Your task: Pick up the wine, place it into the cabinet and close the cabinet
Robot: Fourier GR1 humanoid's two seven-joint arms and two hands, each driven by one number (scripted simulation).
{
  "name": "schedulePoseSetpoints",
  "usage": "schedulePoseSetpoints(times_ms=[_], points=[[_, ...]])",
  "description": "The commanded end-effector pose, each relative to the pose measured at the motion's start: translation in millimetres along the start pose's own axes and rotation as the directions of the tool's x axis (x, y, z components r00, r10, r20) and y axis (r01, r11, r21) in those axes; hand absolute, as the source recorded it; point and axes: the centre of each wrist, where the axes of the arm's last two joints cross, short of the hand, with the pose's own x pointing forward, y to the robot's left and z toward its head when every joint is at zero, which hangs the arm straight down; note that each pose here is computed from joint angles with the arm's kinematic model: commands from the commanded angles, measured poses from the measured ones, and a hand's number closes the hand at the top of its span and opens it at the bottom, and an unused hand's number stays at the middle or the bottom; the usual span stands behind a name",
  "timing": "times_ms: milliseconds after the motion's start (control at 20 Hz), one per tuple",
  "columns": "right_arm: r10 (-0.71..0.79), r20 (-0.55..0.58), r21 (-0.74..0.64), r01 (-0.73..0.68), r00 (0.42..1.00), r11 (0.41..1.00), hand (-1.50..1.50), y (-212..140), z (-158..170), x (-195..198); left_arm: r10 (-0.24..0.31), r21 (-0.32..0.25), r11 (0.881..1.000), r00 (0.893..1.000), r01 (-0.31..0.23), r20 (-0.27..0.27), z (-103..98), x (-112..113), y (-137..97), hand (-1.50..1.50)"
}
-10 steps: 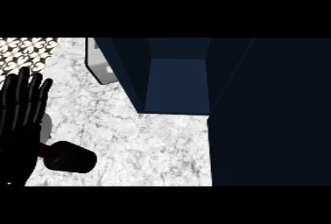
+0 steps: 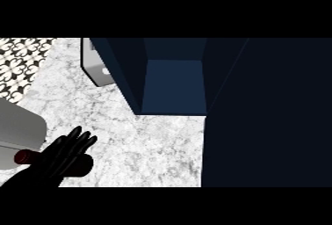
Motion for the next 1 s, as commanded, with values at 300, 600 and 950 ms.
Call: schedulePoseSetpoints(times_ms=[300,600,950], points=[[-0.065,-0.062,0.122,0.072,0.996,0.99,-1.5,2,15,54,0.204,-0.141,0.966,0.975,-0.216,-0.092,61,56,3,-1.5],[-0.076,-0.054,0.121,0.082,0.996,0.989,-1.5,1,13,80,0.223,-0.131,0.964,0.972,-0.232,-0.075,66,70,-8,-1.5],[-0.051,-0.056,0.126,0.058,0.997,0.99,-1.5,11,18,90,0.219,-0.078,0.971,0.972,-0.226,-0.09,90,81,-1,-1.5]])
